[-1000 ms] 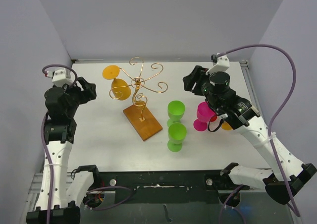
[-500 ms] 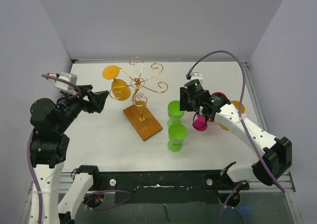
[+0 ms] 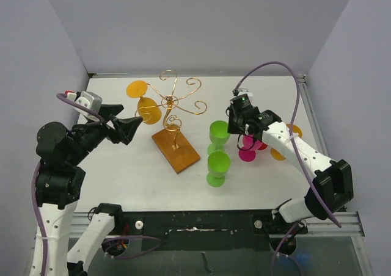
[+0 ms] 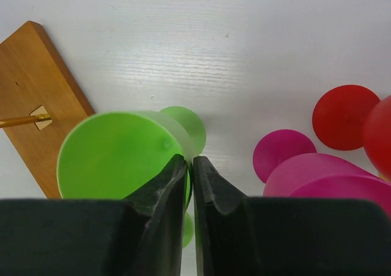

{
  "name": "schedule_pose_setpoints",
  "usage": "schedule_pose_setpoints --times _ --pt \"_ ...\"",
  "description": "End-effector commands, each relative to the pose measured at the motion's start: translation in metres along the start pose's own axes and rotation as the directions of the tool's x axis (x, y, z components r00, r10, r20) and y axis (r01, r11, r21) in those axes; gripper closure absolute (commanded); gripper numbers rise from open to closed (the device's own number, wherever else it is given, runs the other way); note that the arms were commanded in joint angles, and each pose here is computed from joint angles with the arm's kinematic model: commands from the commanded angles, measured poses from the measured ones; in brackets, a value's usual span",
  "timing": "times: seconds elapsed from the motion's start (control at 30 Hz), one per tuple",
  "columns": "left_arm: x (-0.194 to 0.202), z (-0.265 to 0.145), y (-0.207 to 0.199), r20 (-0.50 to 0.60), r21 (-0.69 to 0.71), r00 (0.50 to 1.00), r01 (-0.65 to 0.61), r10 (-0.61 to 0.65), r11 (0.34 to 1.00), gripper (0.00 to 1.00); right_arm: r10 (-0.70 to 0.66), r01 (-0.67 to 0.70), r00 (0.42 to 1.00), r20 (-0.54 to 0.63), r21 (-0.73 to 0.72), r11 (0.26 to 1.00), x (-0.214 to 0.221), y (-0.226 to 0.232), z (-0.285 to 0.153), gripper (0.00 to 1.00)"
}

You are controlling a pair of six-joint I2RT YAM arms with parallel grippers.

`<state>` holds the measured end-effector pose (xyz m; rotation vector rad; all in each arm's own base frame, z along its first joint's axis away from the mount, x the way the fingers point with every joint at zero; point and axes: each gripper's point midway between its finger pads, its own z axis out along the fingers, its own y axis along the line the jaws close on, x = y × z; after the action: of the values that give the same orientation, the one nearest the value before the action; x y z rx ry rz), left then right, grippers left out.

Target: Place the wine glass upside down on the wine glass rack

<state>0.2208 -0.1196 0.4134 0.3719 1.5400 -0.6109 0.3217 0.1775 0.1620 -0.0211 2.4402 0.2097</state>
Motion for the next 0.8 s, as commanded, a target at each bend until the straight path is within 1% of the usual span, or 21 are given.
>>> schedule_pose_setpoints --times 0.0,0.1,0.17,0.27,0.37,0.5,0.6,0.63,0.7,0.77 --pt "-0.043 -0.008 -0.023 0.129 0.080 0.988 -0.100 0.089 0.992 0.27 0.026 -0.023 0.998 0.056 -0.061 0.998 -0.017 0.007 -0.002 0.92" --pt "-0.051 -0.008 -0.028 0.155 0.101 0.985 -0.095 0.079 0.990 0.26 0.019 -0.014 0.995 0.093 -0.054 0.998 -0.028 0.005 -0.005 0.99" --pt "-0.058 -0.008 -0.034 0.172 0.135 0.983 -0.090 0.067 0.987 0.26 0.012 -0.006 0.989 0.147 -0.042 0.999 -0.043 0.004 -0.012 1.00" --pt "-0.071 -0.005 -0.044 0.203 0.188 0.979 -0.060 0.021 0.980 0.26 0.017 -0.012 0.962 0.273 -0.020 1.000 -0.077 0.000 -0.033 1.00" --pt "-0.085 -0.001 -0.052 0.231 0.243 0.972 -0.016 -0.042 0.970 0.27 0.041 -0.043 0.904 0.425 -0.004 0.999 -0.115 -0.006 -0.063 1.00" --pt "-0.102 0.010 -0.056 0.256 0.311 0.952 0.081 -0.166 0.947 0.27 0.085 -0.101 0.783 0.616 -0.009 0.995 -0.161 -0.014 -0.113 1.00" --pt "-0.113 0.020 -0.058 0.259 0.367 0.930 0.157 -0.262 0.917 0.27 0.128 -0.128 0.665 0.736 -0.057 0.990 -0.187 -0.016 -0.154 1.00" --pt "-0.117 0.023 -0.059 0.261 0.389 0.918 0.184 -0.300 0.903 0.27 0.142 -0.133 0.625 0.768 -0.075 0.988 -0.193 -0.017 -0.166 1.00" --pt "-0.125 0.029 -0.060 0.256 0.438 0.885 0.253 -0.389 0.863 0.27 0.181 -0.128 0.526 0.831 -0.133 0.983 -0.207 -0.015 -0.196 1.00" --pt "-0.133 0.034 -0.058 0.260 0.474 0.846 0.308 -0.465 0.825 0.27 0.211 -0.100 0.445 0.870 -0.185 0.978 -0.213 -0.007 -0.219 1.00"
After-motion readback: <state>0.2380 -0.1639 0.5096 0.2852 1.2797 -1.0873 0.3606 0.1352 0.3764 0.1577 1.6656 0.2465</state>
